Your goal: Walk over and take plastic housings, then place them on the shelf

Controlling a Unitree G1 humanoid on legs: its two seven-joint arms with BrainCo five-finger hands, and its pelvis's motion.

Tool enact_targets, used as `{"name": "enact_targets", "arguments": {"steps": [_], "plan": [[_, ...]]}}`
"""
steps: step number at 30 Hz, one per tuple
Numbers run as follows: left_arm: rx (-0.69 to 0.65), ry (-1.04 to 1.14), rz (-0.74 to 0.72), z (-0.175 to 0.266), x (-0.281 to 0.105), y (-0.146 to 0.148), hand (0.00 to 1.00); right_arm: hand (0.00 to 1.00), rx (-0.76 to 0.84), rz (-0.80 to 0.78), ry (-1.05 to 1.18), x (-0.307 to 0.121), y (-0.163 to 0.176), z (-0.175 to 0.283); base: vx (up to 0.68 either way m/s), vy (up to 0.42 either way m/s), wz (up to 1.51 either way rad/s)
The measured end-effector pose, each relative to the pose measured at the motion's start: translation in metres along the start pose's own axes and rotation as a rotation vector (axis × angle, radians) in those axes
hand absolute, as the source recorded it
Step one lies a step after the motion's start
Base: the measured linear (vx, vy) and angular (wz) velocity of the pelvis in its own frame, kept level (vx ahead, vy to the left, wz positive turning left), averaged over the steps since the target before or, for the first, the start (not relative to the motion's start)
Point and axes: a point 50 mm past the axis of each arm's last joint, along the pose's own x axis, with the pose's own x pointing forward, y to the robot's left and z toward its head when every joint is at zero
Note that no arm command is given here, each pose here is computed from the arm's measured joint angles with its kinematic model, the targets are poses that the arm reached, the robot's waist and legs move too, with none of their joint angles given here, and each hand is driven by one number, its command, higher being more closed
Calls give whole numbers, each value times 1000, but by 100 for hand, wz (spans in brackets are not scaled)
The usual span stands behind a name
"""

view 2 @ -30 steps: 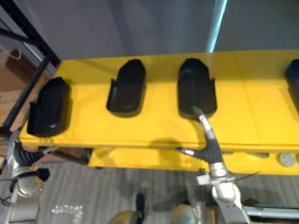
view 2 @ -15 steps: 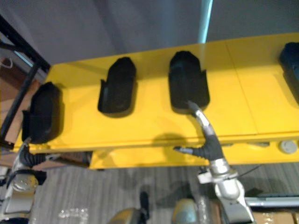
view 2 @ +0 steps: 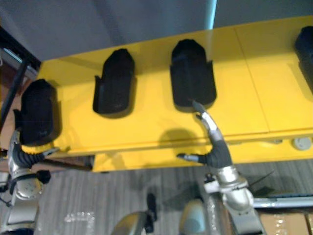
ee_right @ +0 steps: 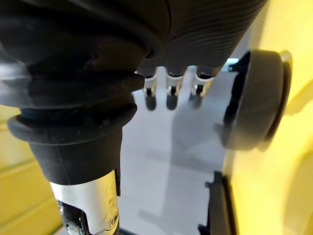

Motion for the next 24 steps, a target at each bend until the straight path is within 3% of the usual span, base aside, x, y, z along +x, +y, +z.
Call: {"name": "enact_targets", "arguments": {"steps": [9, 24], "plan": [[-54, 16, -31, 10, 16, -9, 0, 0, 10, 8, -56, 6, 2, 10, 0, 1, -7], [6, 128, -90, 0, 34, -9, 0, 0, 28, 22, -86, 8, 3, 16, 1, -5, -4]]}}
